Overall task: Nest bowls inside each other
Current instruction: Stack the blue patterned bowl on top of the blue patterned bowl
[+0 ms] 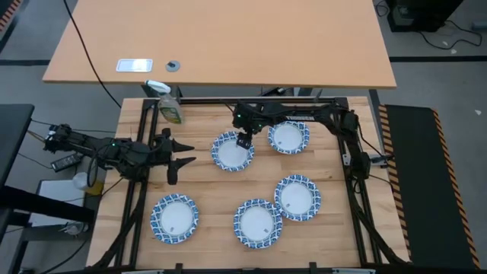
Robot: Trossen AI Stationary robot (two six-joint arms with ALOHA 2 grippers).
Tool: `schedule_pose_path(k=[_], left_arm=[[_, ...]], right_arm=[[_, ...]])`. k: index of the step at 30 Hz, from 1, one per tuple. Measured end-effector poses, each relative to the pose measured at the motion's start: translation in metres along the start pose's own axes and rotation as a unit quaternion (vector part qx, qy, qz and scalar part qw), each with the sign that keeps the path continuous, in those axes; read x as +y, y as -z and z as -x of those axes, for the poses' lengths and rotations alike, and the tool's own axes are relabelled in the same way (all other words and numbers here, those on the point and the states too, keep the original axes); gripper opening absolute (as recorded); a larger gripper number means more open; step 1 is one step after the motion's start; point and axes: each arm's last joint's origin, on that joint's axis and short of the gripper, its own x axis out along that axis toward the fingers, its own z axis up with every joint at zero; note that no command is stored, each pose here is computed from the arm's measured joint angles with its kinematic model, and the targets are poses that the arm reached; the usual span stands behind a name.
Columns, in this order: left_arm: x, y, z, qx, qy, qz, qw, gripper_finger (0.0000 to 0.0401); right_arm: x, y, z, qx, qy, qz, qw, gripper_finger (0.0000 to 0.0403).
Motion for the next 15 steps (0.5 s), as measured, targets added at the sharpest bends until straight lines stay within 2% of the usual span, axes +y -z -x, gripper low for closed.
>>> schedule_pose_path(k=[3,7,11,15], left_arm=[[0.0,0.0,0.0,0.0,-0.001,0.001,1.0,0.0181],[0.001,0.001,0.0,0.004,-0.002,-0.001,1.0,0.0181],[0.001,0.001,0.0,0.004,-0.002,-0.002,1.0,0.0181],[0.001,0.001,0.0,0.004,-0.002,-0.002,1.0,0.0181]], right_arm=[[-0.005,0.005,-0.021,0.03,-0.019,-0.012,0.999,0.0296],[0.002,0.012,-0.035,0.06,0.005,-0.023,0.998,0.0309],[0.015,0.012,-0.033,0.054,0.007,-0.008,0.998,0.0283],[0.028,0.013,-0.031,0.052,0.004,0.021,0.998,0.0229]])
